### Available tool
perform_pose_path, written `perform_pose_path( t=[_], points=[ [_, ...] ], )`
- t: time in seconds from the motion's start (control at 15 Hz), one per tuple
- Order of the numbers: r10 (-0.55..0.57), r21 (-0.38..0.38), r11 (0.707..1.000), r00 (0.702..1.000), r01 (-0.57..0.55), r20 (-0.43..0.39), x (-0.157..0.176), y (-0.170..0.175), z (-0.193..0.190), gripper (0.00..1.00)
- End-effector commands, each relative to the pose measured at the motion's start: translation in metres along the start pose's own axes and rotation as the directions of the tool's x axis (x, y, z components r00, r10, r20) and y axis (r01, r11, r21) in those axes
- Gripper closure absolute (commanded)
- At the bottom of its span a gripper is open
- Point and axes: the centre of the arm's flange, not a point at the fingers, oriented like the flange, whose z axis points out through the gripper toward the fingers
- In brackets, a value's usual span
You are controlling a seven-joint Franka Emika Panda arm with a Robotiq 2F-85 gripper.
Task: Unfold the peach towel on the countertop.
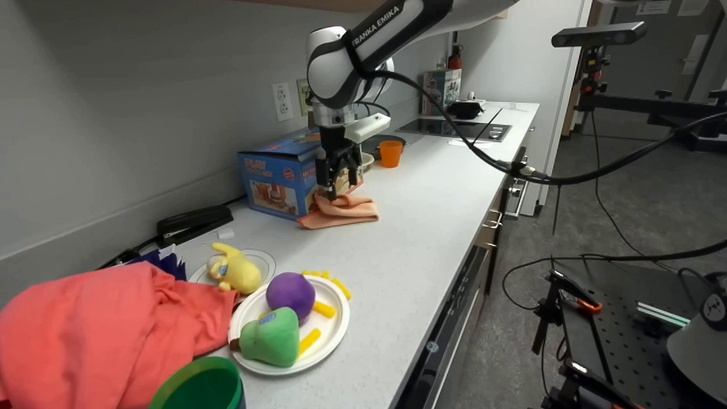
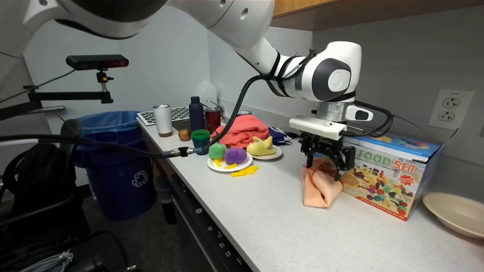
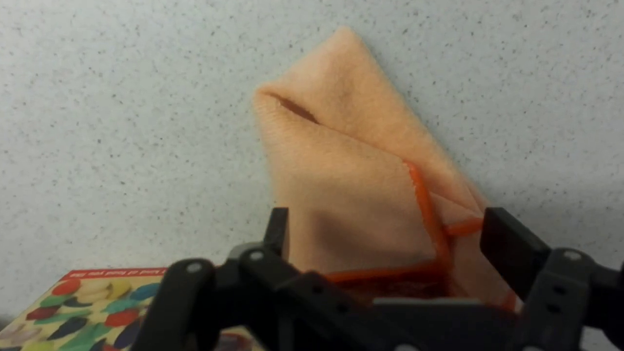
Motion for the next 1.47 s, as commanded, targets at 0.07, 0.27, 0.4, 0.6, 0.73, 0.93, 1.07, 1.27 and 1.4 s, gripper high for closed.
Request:
perform_pose_path(
  t=[0.07, 0.27, 0.4, 0.6, 0.73, 0.93, 1.07, 1.27, 1.4],
  points=[
    [0.01, 0.05, 0.999, 0.999, -0.012, 0.044, 0.02, 0.013, 0.027, 0.0],
    [0.028, 0.096, 0.995, 0.995, -0.037, 0.097, 0.01, 0.018, 0.044, 0.0],
    [0.03, 0.118, 0.992, 0.99, -0.047, 0.139, 0.0, 0.021, 0.052, 0.0],
    [0.022, 0.137, 0.989, 0.984, -0.046, 0.176, -0.015, 0.025, 0.048, 0.0],
    [0.021, 0.137, 0.989, 0.982, -0.047, 0.187, -0.022, 0.032, 0.044, 0.0],
    [0.028, 0.092, 0.995, 0.983, -0.045, 0.18, -0.049, 0.044, 0.035, 0.0],
    [0.027, 0.049, 0.998, 0.985, -0.036, 0.173, -0.062, 0.052, 0.033, 0.0],
    [-0.005, -0.004, 1.0, 0.992, 0.005, 0.125, -0.073, 0.052, 0.017, 0.0],
    [-0.051, -0.015, 0.999, 0.996, 0.053, 0.079, -0.078, 0.04, 0.001, 0.0]
  ],
)
